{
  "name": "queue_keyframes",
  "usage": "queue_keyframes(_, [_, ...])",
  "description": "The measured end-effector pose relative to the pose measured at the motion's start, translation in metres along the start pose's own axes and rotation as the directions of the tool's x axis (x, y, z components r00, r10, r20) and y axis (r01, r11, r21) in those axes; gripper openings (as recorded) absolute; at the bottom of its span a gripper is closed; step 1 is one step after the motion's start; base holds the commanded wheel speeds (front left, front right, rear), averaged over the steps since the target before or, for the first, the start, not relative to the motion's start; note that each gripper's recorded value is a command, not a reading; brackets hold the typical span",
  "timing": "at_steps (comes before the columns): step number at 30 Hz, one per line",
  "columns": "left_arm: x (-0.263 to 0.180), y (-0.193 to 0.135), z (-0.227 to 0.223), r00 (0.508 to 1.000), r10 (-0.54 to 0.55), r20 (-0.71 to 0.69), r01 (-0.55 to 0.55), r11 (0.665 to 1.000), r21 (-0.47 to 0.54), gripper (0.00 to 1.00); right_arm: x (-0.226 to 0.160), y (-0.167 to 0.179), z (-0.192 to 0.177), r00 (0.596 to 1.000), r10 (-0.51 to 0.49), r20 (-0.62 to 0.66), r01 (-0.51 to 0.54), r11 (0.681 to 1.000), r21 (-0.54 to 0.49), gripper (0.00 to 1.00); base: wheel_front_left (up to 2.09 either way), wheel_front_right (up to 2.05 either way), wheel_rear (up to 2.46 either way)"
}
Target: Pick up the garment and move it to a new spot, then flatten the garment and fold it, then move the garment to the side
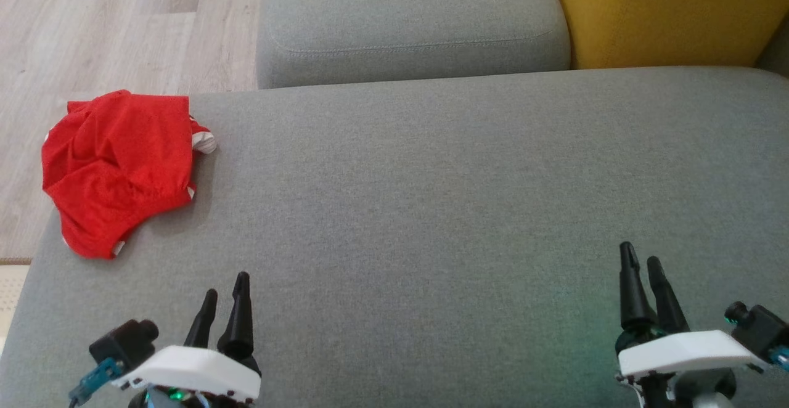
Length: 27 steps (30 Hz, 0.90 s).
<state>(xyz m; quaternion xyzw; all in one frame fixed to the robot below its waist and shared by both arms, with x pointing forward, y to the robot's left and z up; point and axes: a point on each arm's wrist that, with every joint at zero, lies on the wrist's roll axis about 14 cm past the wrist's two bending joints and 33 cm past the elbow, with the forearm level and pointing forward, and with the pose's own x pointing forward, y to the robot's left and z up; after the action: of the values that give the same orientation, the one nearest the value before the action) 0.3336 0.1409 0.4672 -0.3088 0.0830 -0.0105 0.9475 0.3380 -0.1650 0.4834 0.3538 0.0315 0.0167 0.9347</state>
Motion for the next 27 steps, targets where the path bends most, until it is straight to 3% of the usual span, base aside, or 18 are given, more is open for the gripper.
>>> queue_keyframes(13, [-0.003, -0.007, -0.001, 1.0, -0.017, 0.018, 0.014, 0.985, 0.171, 1.0, 0.0, 0.012, -0.001, 0.999, 0.046, 0.006, -0.045, 0.985, -0.165, 1.0, 0.0, 0.0, 0.0])
queue_keyframes(27, [-0.011, -0.013, -0.003, 0.998, -0.038, 0.044, 0.02, 0.938, 0.346, 1.0, -0.001, 0.026, -0.003, 0.994, 0.106, 0.002, -0.099, 0.935, -0.34, 1.0, 0.0, 0.0, 0.0])
